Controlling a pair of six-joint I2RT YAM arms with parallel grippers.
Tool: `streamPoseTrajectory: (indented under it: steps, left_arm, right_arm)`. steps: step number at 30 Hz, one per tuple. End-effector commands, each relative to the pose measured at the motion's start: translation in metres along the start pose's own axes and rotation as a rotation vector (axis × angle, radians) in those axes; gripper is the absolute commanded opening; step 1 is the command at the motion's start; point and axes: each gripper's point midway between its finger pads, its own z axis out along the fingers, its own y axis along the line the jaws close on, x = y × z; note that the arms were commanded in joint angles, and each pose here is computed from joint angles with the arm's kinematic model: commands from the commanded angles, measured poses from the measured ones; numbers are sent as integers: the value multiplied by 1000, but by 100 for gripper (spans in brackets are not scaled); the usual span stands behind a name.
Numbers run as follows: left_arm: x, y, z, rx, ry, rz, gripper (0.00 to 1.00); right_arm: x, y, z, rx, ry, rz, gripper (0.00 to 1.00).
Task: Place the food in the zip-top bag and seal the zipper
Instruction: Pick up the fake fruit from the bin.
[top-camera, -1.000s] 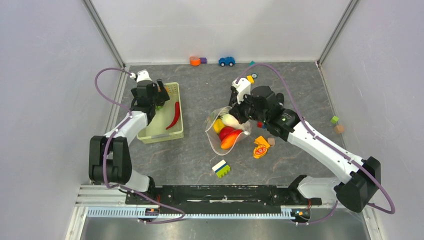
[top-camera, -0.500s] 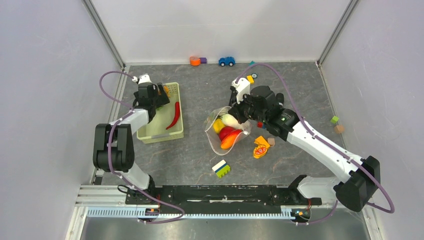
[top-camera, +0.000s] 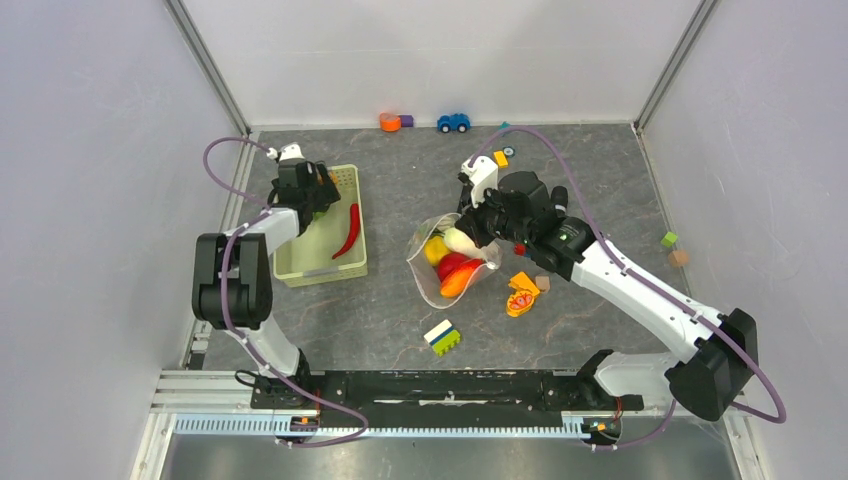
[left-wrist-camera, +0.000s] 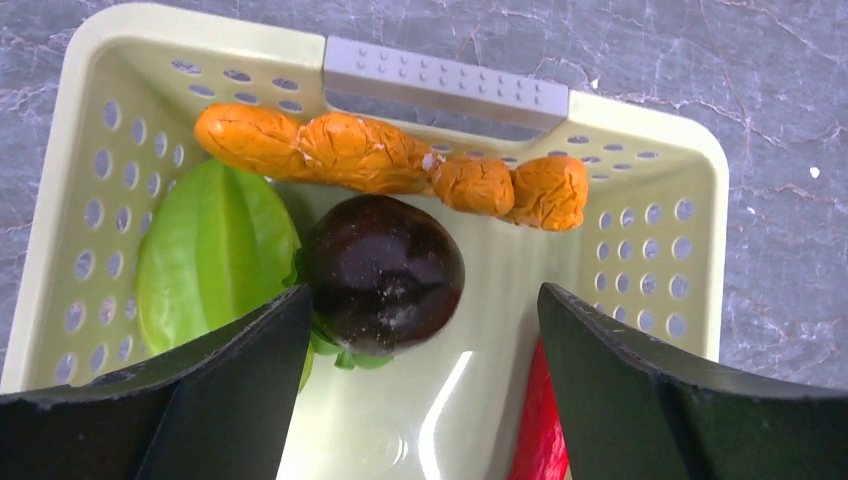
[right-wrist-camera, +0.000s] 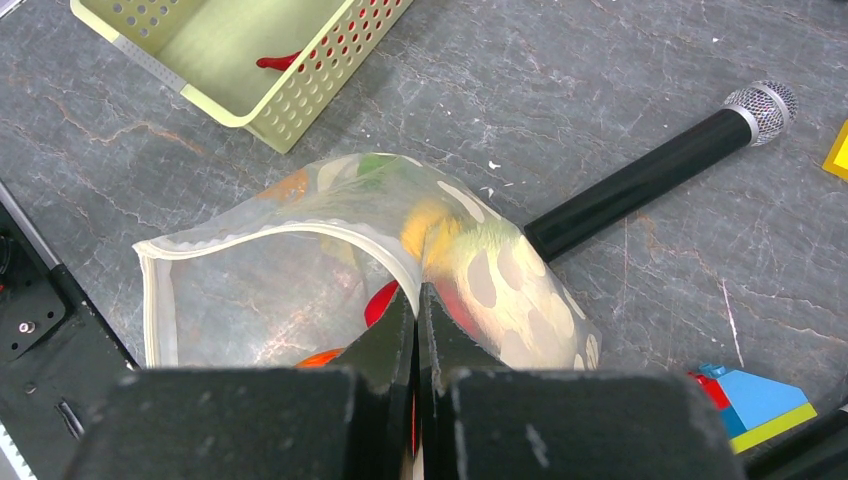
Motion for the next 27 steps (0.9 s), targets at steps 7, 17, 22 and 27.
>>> streamPoseTrajectory:
  steps: [7, 17, 22, 27]
  left_arm:
    - [-5, -9, 21, 7, 71, -88, 86]
    - [12, -10, 22, 15, 154, -80, 70]
    - [13, -11, 20, 23, 153, -77, 53]
    - [6, -10, 12, 23, 128, -68, 40]
  right_arm:
    - [-19, 4, 2, -13, -54, -4, 0]
    - [-20, 3, 0, -11, -54, -1, 0]
    - [-19, 4, 0, -13, -54, -1, 0]
    - [-20, 4, -1, -12, -57, -1, 0]
